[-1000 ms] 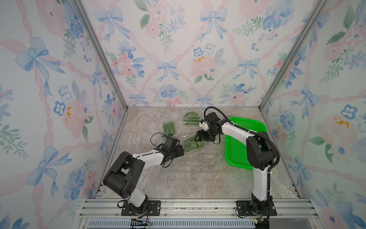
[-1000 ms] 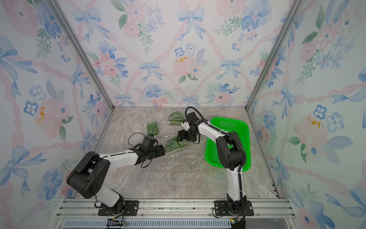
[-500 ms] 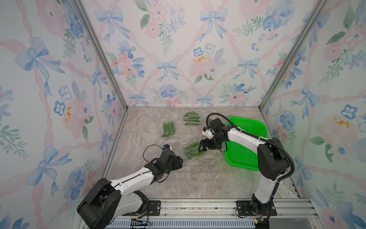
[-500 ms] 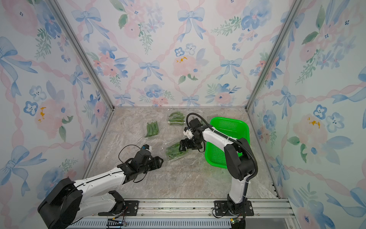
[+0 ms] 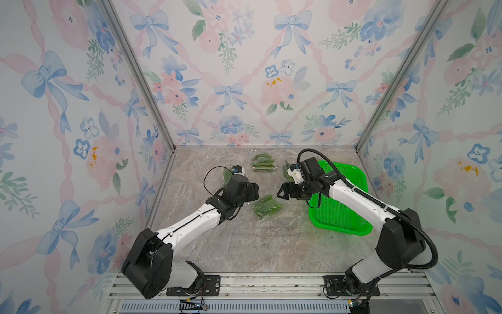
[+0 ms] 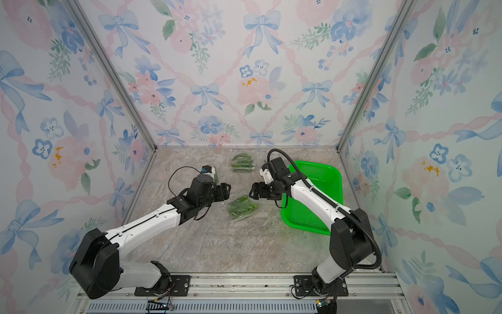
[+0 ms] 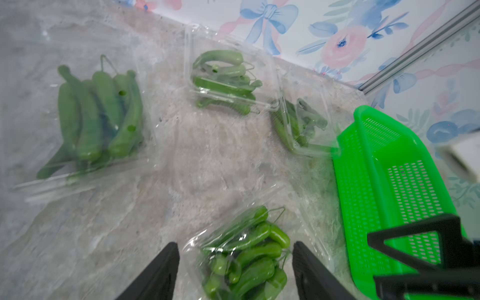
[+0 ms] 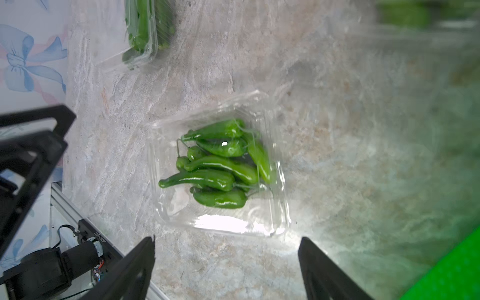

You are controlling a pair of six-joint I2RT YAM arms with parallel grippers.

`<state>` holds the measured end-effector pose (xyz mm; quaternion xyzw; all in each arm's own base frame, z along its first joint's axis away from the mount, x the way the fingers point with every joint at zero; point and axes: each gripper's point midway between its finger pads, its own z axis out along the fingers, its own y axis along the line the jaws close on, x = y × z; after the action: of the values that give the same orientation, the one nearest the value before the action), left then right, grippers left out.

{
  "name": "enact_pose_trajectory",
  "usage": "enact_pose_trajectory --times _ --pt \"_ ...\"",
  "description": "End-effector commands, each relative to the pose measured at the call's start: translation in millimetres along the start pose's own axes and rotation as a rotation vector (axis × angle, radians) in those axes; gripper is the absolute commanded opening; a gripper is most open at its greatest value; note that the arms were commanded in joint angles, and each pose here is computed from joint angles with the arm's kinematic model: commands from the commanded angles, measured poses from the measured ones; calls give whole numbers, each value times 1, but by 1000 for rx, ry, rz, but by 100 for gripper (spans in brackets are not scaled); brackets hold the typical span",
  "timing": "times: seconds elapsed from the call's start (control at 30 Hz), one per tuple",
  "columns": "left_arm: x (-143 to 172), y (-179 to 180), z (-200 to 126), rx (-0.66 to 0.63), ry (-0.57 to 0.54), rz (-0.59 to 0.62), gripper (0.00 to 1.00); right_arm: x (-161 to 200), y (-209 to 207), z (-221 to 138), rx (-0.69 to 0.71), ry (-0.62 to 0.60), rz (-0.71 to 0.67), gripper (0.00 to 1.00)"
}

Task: Take small green peppers out of containers
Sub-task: Adjust the packing box at the center of the board.

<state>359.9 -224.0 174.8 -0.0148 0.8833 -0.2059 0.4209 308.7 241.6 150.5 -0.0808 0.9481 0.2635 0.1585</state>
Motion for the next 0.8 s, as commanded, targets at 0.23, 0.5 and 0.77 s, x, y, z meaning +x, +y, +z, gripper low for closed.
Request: enact_pose_trajectory --times 0.23,0.5,0.77 --pt "28 -9 72 13 163 208 72 57 20 27 -34 -16 227 80" --pt "40 -4 94 70 235 206 72 50 17 67 -100 -61 406 82" --pt "56 5 87 89 283 178 71 28 15 84 -123 -92 476 87"
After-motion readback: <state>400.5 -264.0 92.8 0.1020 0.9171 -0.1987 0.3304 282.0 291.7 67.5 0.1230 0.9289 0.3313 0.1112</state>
